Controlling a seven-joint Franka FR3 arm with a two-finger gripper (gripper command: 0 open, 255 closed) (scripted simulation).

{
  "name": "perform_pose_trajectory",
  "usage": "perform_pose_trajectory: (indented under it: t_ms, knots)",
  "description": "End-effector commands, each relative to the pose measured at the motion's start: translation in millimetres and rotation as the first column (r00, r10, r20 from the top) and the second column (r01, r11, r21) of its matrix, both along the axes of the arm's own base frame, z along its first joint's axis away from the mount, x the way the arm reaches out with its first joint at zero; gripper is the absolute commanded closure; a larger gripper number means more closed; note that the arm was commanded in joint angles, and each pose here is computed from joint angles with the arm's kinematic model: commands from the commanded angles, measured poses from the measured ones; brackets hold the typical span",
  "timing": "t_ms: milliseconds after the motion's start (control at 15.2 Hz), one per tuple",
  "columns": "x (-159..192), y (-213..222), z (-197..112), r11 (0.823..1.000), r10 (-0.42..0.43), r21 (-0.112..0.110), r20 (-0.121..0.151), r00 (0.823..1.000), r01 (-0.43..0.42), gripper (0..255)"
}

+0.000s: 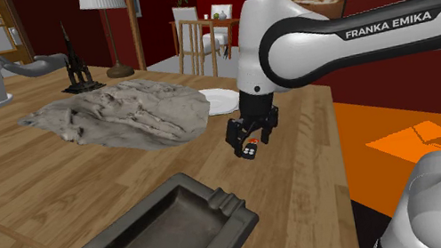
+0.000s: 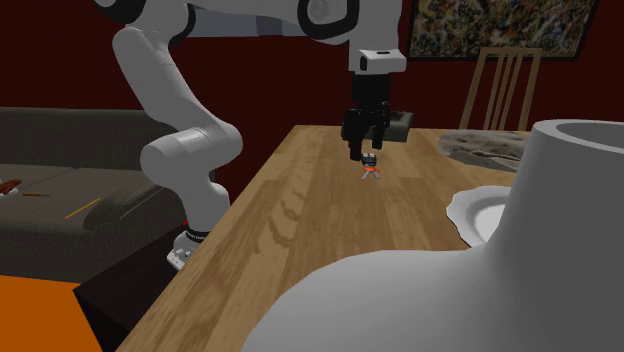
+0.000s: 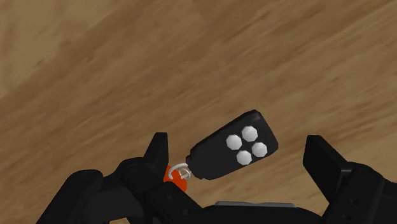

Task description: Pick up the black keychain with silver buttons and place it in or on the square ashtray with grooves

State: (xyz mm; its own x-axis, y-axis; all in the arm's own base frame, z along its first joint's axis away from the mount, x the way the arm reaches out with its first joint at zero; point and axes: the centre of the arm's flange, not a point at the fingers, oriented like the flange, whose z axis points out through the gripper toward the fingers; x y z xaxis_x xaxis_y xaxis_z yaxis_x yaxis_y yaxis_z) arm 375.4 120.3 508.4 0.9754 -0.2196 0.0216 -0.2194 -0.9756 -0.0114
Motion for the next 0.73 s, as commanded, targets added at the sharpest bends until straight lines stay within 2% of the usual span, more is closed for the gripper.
perform_pose_trajectory:
  t_ms: [0, 132, 198, 660]
  knots:
    - [-0.1, -0.1, -0.3, 1.000, 0.000, 0.000, 0.000, 1.000, 0.000, 0]
    - [-0.1, -0.1, -0.3, 1.000, 0.000, 0.000, 0.000, 1.000, 0.000, 0]
    - [0.0, -0.1, -0.3, 1.000, 0.000, 0.000, 0.000, 1.000, 0.000, 255]
    - [0.0, -0.1, -0.3, 1.000, 0.000, 0.000, 0.000, 1.000, 0.000, 255]
